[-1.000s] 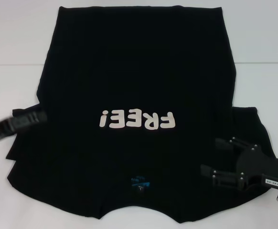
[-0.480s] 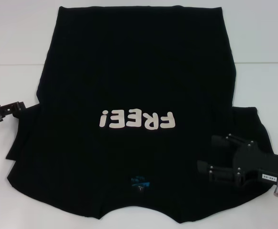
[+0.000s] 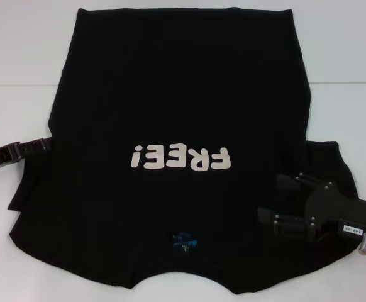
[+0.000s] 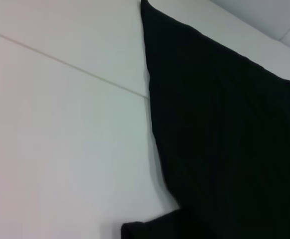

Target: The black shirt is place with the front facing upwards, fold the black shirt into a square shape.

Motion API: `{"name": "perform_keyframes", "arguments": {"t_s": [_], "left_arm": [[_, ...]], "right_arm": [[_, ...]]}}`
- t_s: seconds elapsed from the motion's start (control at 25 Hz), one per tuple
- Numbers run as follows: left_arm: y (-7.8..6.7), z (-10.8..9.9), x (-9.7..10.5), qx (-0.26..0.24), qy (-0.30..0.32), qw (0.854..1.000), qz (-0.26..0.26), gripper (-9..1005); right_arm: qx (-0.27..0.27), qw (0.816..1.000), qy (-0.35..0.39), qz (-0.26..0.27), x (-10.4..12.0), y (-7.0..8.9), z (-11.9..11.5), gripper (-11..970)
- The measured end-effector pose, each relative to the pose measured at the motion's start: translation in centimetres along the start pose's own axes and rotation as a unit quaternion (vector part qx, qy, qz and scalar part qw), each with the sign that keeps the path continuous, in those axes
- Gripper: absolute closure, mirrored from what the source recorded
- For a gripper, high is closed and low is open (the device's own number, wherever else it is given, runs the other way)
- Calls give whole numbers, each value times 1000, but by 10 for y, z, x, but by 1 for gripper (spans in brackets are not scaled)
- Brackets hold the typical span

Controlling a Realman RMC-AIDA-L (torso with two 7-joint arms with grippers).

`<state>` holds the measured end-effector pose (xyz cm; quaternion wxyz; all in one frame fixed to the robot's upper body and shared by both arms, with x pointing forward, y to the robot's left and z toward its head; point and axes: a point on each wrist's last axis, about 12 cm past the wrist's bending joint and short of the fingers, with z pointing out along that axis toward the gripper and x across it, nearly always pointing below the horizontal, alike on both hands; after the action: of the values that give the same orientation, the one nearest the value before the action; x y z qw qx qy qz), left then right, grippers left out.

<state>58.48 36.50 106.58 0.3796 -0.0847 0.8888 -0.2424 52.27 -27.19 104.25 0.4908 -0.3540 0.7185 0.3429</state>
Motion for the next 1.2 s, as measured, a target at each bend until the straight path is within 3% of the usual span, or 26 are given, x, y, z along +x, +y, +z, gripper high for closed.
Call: {"name": "perform_keyframes", "arguments": {"t_s": [0.96, 1.08, 1.2], "left_arm": [[-1, 8, 11, -15, 5, 1000, -4, 173], [-1, 8, 11, -16, 3, 1000, -2, 410], [1, 7, 11, -22, -1, 1000, -2, 518]], "right_arm": [[-1, 1000, -1, 0, 0, 0, 0, 18], [-1, 1000, -1, 0, 0, 0, 0, 18], [-1, 1000, -1, 1, 0, 0, 0, 18]]}}
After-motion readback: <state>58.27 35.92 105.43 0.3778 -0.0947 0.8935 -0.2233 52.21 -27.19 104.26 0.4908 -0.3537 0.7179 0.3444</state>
